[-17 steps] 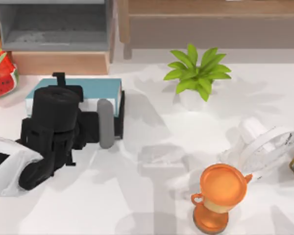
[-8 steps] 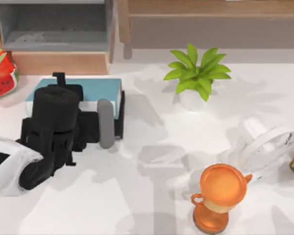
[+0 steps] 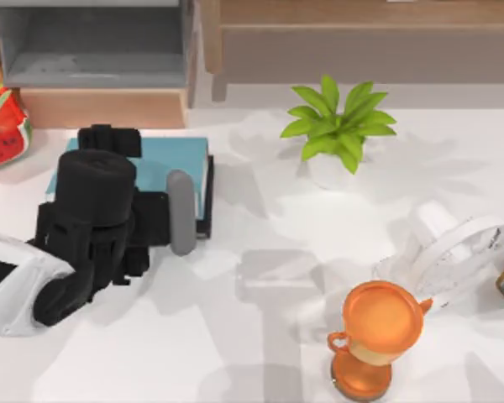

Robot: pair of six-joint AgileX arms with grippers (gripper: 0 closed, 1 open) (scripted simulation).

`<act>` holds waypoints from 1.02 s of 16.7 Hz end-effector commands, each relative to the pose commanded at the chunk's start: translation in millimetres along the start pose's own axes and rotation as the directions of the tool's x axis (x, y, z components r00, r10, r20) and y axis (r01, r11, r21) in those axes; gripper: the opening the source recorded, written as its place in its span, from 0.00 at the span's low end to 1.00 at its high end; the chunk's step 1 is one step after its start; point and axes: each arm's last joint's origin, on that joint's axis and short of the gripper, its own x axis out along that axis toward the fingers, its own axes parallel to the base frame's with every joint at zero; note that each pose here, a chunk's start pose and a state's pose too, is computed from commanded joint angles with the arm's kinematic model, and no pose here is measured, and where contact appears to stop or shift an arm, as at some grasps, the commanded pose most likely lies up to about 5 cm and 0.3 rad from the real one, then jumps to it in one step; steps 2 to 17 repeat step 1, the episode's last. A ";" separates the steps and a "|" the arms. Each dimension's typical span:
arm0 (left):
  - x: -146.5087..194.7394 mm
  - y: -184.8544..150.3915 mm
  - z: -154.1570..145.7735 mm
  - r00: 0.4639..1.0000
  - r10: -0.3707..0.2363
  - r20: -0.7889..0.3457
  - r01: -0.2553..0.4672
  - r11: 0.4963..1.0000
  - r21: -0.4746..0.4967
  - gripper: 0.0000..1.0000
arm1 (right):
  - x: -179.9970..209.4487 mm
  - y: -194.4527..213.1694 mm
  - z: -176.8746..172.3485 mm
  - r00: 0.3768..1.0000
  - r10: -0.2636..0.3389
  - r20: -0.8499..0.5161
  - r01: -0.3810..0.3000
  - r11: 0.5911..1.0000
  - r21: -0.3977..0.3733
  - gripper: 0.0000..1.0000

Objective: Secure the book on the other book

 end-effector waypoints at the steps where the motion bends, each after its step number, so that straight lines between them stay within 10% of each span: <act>1: 0.0 0.0 0.0 1.000 0.000 0.000 0.000 1.000 0.000 1.00 | 0.0 0.0 0.0 1.000 0.000 0.000 0.000 1.000 0.000 1.00; 17: 0.0 0.0 0.0 1.000 0.000 0.000 0.000 1.000 0.000 1.00 | 0.0 0.0 0.0 1.000 0.000 0.000 0.000 1.000 0.000 1.00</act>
